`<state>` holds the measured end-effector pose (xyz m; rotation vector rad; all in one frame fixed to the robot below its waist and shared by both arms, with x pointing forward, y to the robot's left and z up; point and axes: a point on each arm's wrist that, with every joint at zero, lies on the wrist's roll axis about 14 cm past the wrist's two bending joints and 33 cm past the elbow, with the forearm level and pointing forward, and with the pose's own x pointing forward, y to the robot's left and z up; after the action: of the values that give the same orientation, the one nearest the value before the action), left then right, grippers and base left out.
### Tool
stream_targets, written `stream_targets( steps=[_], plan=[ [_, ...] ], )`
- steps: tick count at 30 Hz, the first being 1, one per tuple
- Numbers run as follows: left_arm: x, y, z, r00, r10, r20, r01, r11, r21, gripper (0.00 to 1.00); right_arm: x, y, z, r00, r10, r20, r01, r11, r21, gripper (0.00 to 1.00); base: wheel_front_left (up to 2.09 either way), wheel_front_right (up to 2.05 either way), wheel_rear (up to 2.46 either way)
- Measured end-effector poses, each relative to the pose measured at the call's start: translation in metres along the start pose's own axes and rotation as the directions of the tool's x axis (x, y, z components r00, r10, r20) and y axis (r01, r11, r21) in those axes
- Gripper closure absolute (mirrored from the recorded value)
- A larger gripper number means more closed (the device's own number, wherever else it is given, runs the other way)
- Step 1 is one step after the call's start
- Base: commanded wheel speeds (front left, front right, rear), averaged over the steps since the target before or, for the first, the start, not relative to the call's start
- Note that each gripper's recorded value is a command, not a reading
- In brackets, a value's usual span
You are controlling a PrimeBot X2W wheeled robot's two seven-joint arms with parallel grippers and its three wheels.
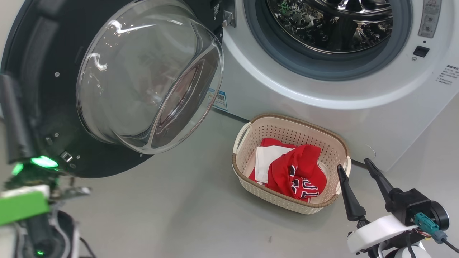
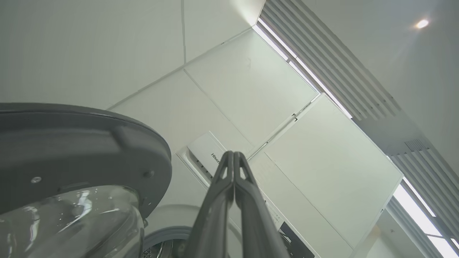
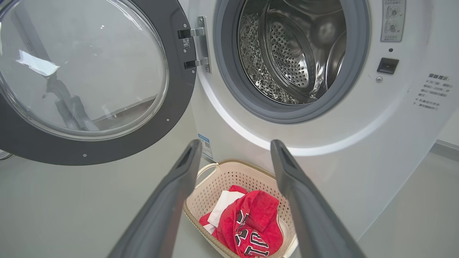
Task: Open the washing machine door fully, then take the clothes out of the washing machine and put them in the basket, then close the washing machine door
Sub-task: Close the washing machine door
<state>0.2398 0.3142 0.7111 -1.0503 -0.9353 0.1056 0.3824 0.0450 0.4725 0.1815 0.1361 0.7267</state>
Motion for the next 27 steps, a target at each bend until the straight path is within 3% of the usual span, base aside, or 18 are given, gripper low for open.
stream_targets(
  steps=[5,7,14,20,27],
  plan=[
    [0.018,0.003,0.036,0.997,-0.015,0.082,0.015,1.0,0.006,1.0,0.001,-0.002,0.0,1.0,-0.008,0.001,0.008,1.0,0.003,0.0,0.0,0.0,0.0],
    [0.023,0.013,0.046,0.995,0.018,0.102,-0.015,0.999,-0.036,1.0,0.001,-0.002,-0.001,1.0,-0.009,0.0,0.009,1.0,0.004,0.0,0.0,0.0,0.0],
    [0.019,0.08,0.101,0.945,0.249,0.212,-0.255,0.967,-0.001,1.0,0.0,-0.001,-0.003,1.0,-0.005,-0.005,0.005,1.0,0.011,0.0,0.0,0.0,0.0],
    [0.0,0.139,0.11,0.866,0.46,0.194,-0.458,0.887,-0.057,1.0,-0.003,-0.01,-0.004,1.0,-0.024,-0.014,0.024,1.0,0.005,0.0,0.0,0.0,0.0],
    [-0.022,0.185,0.115,0.768,0.62,0.16,-0.623,0.781,-0.033,1.0,-0.006,-0.018,-0.007,0.999,-0.038,-0.029,0.038,0.999,0.001,0.0,0.0,0.0,0.0]
  ],
)
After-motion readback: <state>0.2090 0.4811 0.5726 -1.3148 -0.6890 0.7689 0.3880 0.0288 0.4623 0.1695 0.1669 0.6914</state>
